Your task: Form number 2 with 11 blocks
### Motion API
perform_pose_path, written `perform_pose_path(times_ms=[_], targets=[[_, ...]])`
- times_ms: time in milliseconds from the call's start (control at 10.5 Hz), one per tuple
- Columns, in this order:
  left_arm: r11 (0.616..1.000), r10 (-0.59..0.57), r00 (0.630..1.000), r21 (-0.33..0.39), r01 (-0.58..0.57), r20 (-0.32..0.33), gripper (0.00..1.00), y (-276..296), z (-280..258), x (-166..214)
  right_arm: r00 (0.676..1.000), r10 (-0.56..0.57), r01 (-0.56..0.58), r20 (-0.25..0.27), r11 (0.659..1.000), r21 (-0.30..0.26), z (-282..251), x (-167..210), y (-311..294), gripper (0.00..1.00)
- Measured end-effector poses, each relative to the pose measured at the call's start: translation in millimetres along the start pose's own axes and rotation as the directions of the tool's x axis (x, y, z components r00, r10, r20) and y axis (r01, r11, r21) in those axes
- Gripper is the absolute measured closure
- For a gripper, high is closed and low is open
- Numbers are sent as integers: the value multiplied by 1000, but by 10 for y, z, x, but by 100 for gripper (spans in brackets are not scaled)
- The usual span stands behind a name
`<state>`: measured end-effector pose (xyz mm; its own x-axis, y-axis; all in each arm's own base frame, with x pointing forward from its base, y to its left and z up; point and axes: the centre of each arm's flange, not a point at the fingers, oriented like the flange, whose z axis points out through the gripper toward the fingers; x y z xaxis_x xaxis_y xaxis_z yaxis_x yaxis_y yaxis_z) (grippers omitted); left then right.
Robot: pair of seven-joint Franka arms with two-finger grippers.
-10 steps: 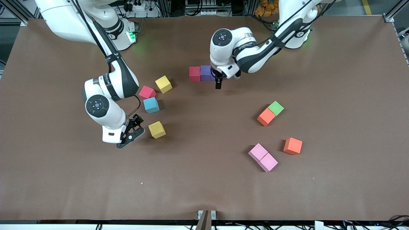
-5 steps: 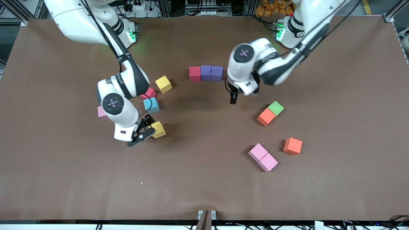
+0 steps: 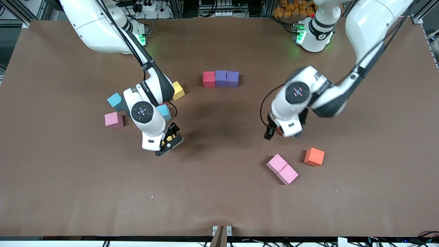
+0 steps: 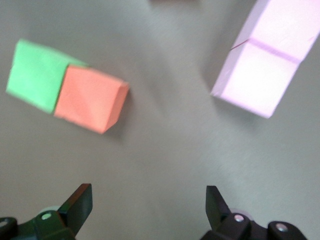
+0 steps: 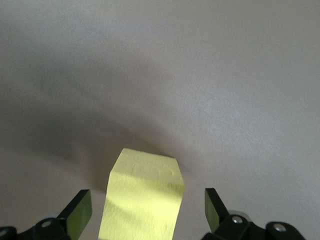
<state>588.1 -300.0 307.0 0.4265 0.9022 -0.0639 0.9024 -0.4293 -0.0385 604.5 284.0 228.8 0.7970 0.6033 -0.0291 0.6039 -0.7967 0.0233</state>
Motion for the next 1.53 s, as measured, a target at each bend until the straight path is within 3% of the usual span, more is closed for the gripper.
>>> perform_pose_path(times_ms=[573, 764, 955, 1528], targets=[[966, 259, 960, 38, -257, -110, 0, 598, 322, 250, 999, -36, 35, 39, 999, 17, 359, 6, -19, 0], [955, 295, 948, 38, -293, -116, 0, 663, 331, 464, 998, -38, 37, 57, 999, 23, 466, -29, -42, 10], [953, 304, 947, 24, -303, -106, 0, 740, 398, 538, 997, -41, 39, 60, 999, 27, 468, -32, -74, 38], [955, 290, 952, -39, -295, -101, 0, 861, 641, 668, 994, 110, -112, 24, 987, 113, 180, 227, -1095, 40]])
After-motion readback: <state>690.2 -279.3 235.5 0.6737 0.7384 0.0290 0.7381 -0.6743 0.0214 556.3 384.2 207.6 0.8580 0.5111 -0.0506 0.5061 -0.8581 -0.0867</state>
